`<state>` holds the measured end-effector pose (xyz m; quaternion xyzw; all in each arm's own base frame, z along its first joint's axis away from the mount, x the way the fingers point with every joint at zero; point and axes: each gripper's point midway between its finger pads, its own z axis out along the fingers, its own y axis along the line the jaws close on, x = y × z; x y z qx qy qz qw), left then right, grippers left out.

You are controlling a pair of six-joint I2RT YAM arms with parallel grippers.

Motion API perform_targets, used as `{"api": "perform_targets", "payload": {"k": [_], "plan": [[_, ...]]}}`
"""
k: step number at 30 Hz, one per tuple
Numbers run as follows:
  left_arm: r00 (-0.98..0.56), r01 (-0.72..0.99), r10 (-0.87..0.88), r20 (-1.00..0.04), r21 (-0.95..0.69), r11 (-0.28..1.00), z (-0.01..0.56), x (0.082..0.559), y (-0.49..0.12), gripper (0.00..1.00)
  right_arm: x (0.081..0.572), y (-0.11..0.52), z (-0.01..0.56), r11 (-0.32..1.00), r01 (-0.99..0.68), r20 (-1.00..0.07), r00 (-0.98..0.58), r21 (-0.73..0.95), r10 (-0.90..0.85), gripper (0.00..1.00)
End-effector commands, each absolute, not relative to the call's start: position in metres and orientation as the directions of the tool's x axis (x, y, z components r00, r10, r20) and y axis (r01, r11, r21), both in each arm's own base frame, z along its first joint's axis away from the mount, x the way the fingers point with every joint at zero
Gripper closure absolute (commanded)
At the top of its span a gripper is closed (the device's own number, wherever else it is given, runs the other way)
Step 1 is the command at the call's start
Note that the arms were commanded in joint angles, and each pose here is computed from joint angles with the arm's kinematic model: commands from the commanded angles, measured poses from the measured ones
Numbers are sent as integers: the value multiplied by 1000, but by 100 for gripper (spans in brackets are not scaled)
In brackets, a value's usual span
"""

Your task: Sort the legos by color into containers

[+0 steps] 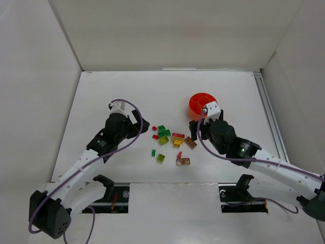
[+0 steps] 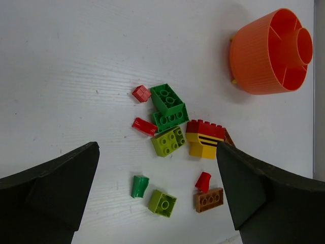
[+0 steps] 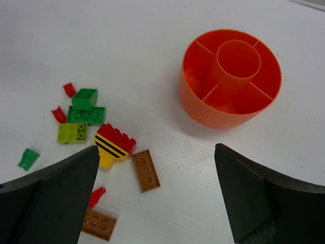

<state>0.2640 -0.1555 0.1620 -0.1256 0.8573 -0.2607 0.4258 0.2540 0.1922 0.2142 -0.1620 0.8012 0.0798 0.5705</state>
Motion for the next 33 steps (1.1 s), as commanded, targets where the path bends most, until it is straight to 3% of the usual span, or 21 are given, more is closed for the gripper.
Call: {"api": "perform_targets", "payload": {"k": [1,12,13,17,21,25,33], "plan": [[-596,-17,-455,-662,-556,831,162,263,-153,0,257,205,255,931,-362,-979,-204,56,-20,0],[-681,-23,-419,-601,-555,832,126,251,-163,0,251,215,194,915,-404,-931,-338,8,-141,0],[-695,-25,-412,-590,-552,833,121,250,-165,0,251,213,185,922,-388,-920,-363,5,-148,5],[-705,-35,-406,-581,-544,839,116,250,-165,0,250,217,154,920,-390,-858,-458,-44,-235,4],[-710,-39,-403,-577,-540,841,112,248,-164,0,253,215,109,898,-398,-723,-564,-185,-399,3],[-715,-44,-401,-573,-536,843,109,248,-164,0,265,224,91,870,-412,-648,-591,-269,-480,6],[-719,-31,-390,-575,-534,845,109,247,-165,0,271,220,66,855,-457,-566,-648,-246,-510,17]]}}
